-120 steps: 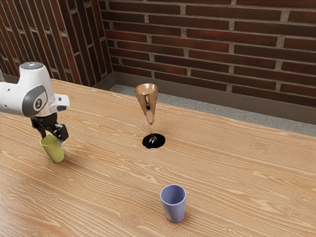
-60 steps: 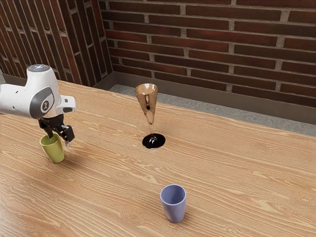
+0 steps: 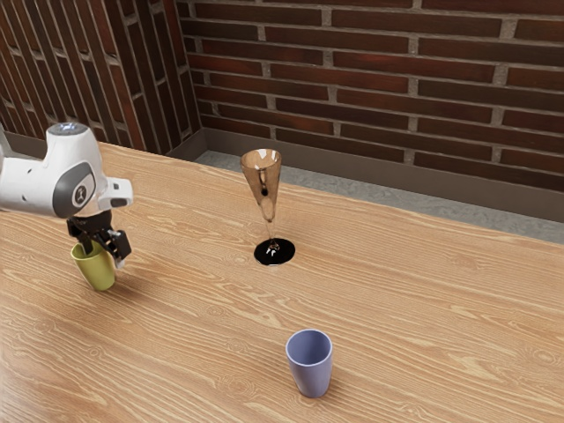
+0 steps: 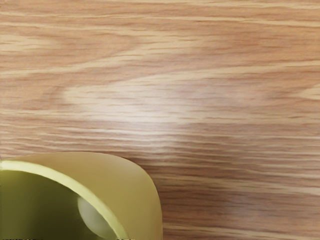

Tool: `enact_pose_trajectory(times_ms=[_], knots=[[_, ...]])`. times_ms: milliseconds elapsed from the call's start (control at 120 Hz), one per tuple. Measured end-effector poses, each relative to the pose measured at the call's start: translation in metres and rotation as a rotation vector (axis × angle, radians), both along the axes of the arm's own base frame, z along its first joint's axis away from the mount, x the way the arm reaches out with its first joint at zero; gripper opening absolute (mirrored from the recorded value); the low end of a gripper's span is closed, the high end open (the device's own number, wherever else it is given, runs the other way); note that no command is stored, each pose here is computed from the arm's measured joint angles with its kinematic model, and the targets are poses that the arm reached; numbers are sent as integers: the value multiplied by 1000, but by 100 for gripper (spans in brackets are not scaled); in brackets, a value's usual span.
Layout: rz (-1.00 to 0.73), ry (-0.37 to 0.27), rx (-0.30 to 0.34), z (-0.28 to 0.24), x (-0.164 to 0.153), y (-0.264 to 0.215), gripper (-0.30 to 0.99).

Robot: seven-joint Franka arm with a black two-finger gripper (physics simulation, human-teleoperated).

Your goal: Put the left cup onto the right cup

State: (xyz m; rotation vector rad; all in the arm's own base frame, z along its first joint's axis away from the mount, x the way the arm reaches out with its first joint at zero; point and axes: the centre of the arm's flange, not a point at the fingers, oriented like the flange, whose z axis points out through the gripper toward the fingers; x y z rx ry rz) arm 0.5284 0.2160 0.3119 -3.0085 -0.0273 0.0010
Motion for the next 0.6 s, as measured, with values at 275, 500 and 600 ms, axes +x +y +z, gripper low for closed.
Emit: enact_pose_trajectory(times_ms=[275, 500, 600], knots=[[3, -1, -2, -6, 0, 2, 35], [16, -3, -15, -10, 0, 2, 6], [23, -5, -21, -10, 0, 2, -1]])
